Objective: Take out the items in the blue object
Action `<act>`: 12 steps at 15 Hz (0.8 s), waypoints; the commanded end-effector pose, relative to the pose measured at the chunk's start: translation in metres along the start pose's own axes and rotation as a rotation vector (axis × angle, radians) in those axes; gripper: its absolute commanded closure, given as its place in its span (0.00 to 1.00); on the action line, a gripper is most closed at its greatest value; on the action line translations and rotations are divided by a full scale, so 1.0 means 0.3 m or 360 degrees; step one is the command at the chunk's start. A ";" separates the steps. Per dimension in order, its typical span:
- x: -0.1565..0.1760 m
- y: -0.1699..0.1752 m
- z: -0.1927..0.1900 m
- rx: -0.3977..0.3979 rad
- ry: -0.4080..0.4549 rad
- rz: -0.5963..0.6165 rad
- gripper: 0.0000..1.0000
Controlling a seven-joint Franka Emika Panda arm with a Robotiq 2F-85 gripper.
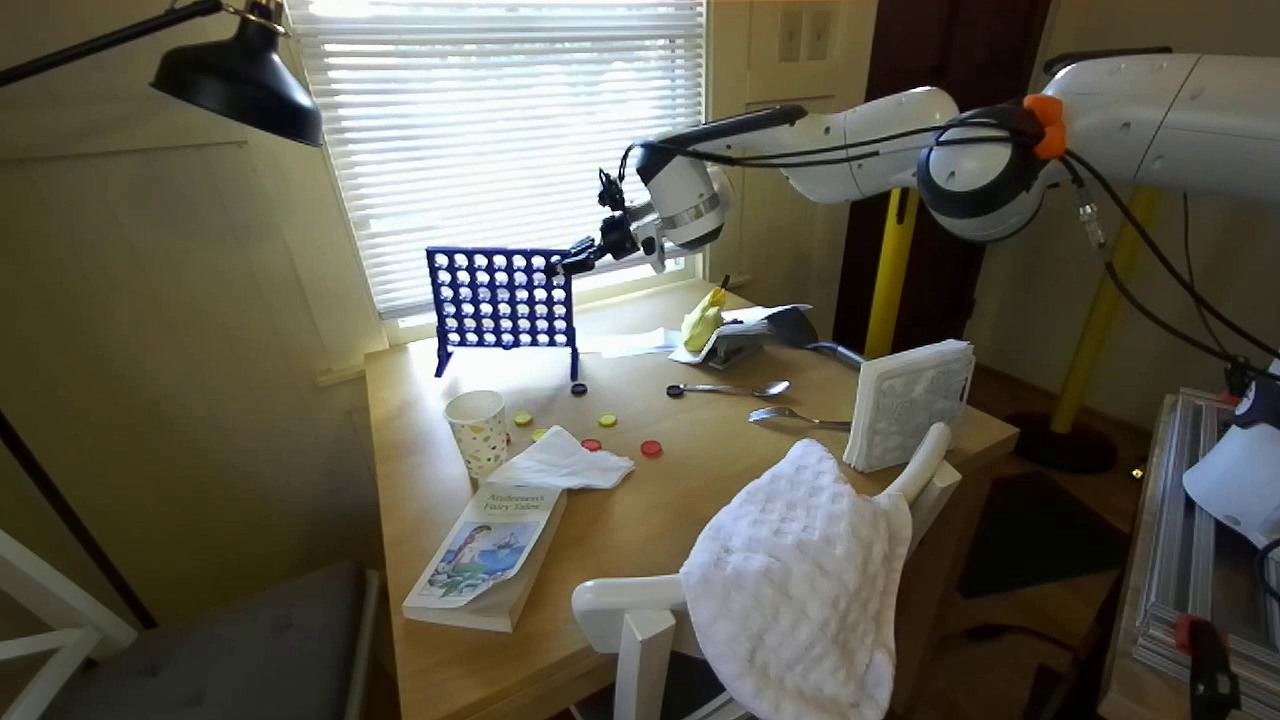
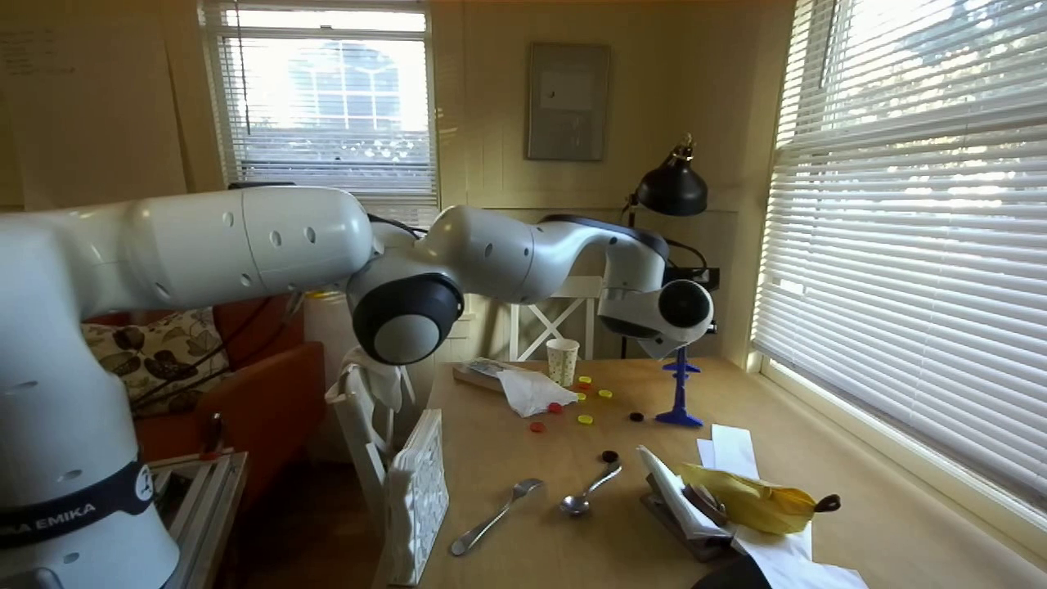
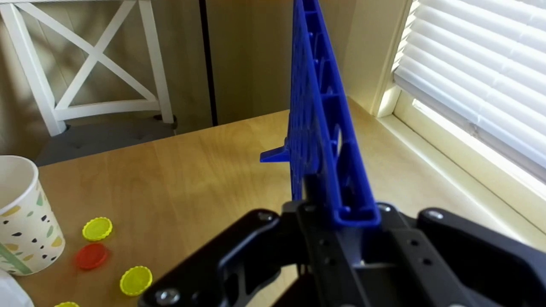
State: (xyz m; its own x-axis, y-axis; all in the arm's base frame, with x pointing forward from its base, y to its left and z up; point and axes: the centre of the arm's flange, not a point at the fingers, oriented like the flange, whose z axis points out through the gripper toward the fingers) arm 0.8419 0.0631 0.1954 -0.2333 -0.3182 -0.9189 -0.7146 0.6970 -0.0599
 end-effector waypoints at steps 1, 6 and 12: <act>-0.023 0.124 -0.144 0.0004 0.0057 0.0053 0.96; -0.045 0.139 -0.143 0.0042 0.0097 0.0031 0.52; -0.212 0.209 -0.190 0.0148 0.0158 -0.0139 0.09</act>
State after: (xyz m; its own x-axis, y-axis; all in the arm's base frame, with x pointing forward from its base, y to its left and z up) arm 0.8366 0.0805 0.2327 -0.2465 -0.3800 -0.8915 -0.6830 0.7207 -0.1183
